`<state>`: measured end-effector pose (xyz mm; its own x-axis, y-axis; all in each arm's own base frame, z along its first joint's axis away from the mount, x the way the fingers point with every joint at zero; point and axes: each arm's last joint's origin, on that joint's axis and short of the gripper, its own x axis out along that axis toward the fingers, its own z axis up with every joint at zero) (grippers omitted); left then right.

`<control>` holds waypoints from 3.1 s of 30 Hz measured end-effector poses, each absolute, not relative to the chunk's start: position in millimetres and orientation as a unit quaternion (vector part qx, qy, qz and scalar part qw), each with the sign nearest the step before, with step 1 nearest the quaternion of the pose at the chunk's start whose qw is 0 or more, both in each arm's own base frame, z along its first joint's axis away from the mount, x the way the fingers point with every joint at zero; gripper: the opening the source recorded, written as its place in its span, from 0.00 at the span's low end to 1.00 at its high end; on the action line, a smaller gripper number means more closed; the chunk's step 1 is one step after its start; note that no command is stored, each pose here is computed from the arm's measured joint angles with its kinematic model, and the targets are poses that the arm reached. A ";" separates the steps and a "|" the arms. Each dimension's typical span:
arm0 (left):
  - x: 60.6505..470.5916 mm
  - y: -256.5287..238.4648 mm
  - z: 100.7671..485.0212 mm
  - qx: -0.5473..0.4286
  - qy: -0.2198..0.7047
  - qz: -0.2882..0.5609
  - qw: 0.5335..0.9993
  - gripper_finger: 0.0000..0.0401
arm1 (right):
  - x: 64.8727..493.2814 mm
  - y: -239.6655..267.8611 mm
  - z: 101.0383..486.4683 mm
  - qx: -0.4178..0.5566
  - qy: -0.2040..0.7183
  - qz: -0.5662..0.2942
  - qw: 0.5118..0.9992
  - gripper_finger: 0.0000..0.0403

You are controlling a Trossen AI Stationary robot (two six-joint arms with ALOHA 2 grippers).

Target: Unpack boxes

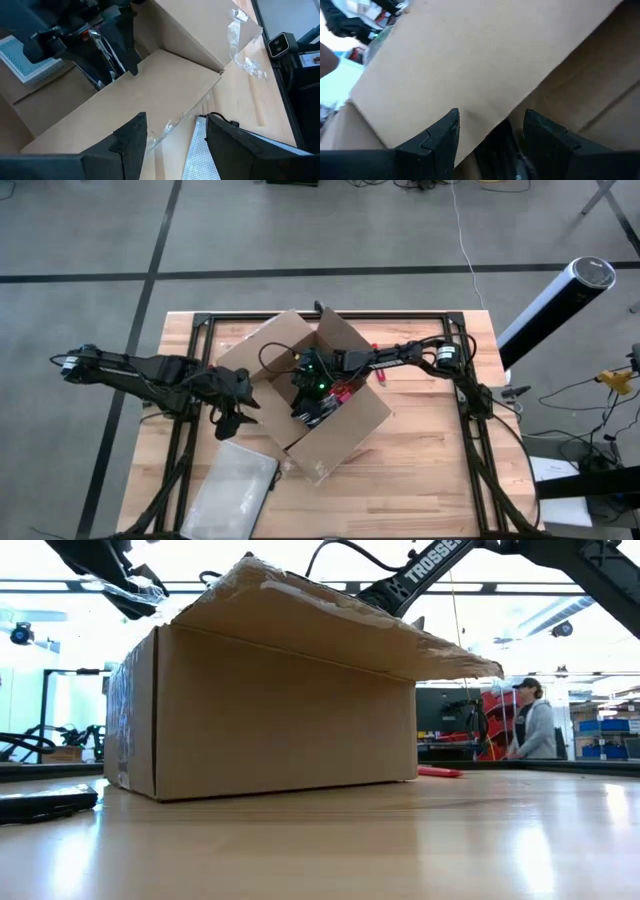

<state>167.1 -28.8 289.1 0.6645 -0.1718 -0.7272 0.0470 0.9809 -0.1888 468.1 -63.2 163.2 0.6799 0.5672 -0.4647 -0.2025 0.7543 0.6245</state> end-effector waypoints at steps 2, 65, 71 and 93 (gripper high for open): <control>167.2 -29.0 289.2 -0.077 0.404 -0.060 0.909 0.45 | 468.0 -63.0 163.5 0.273 0.334 0.220 0.875 0.48; 153.0 -65.7 277.8 -0.090 0.454 -0.131 0.877 0.39 | 462.8 -69.6 161.5 0.294 0.352 0.236 0.856 0.48; 152.0 -71.7 245.2 -0.084 0.459 -0.098 0.879 0.39 | 462.9 -68.8 161.6 0.297 0.353 0.236 0.855 0.48; 168.2 -67.5 224.9 0.010 0.362 -0.056 0.930 0.39 | 463.5 -66.8 161.9 0.310 0.355 0.233 0.851 0.48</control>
